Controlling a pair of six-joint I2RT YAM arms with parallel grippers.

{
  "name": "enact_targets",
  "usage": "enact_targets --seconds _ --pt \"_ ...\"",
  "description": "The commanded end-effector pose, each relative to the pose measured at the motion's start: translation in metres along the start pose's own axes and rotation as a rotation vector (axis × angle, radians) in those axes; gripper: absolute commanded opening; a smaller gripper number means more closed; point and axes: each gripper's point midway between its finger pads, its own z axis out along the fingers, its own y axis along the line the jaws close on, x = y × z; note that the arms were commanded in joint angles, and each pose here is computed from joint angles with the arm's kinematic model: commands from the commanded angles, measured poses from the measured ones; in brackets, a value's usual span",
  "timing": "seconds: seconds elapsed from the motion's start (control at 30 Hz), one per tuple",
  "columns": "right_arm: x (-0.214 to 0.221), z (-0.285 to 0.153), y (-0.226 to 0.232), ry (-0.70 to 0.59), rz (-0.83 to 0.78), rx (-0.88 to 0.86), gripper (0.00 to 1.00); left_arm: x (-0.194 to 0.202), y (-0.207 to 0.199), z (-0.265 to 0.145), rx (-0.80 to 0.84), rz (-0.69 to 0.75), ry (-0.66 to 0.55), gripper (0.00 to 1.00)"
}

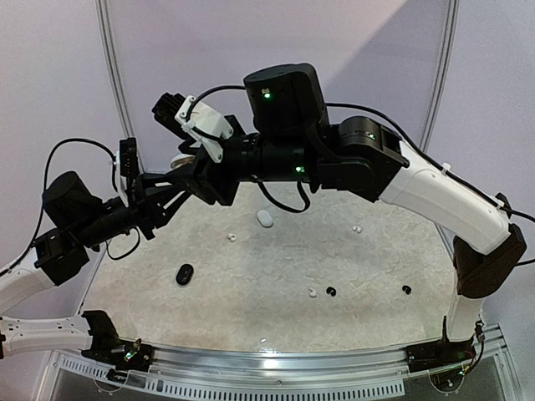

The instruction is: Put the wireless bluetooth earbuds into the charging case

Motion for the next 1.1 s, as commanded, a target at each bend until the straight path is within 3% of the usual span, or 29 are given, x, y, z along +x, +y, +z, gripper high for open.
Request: enact_targets --seconds 0.0,0.13,0.23,0.47,1.07 --pt "-0.037 -0.035 -0.006 -0.113 0.058 -0.002 0.51 -0.005 0.001 -0.002 -0.009 -0.001 -0.027 0.0" --pt "-0.031 -0.035 -0.005 -0.096 0.083 -0.003 0.48 -0.004 0.001 -0.002 -0.007 -0.001 -0.025 0.0" --pt "-0.027 -0.034 -0.005 -0.082 0.096 0.001 0.4 -0.004 0.001 -0.002 -0.007 -0.001 -0.025 0.0" --pt "-0.002 -0.021 -0.005 0.005 0.097 0.029 0.0 -0.005 0.0 -0.002 -0.003 0.003 -0.027 0.0" --pt "0.031 0.003 -0.013 0.087 0.108 0.061 0.0 -0.006 -0.008 0.001 0.048 0.044 -0.027 0.0"
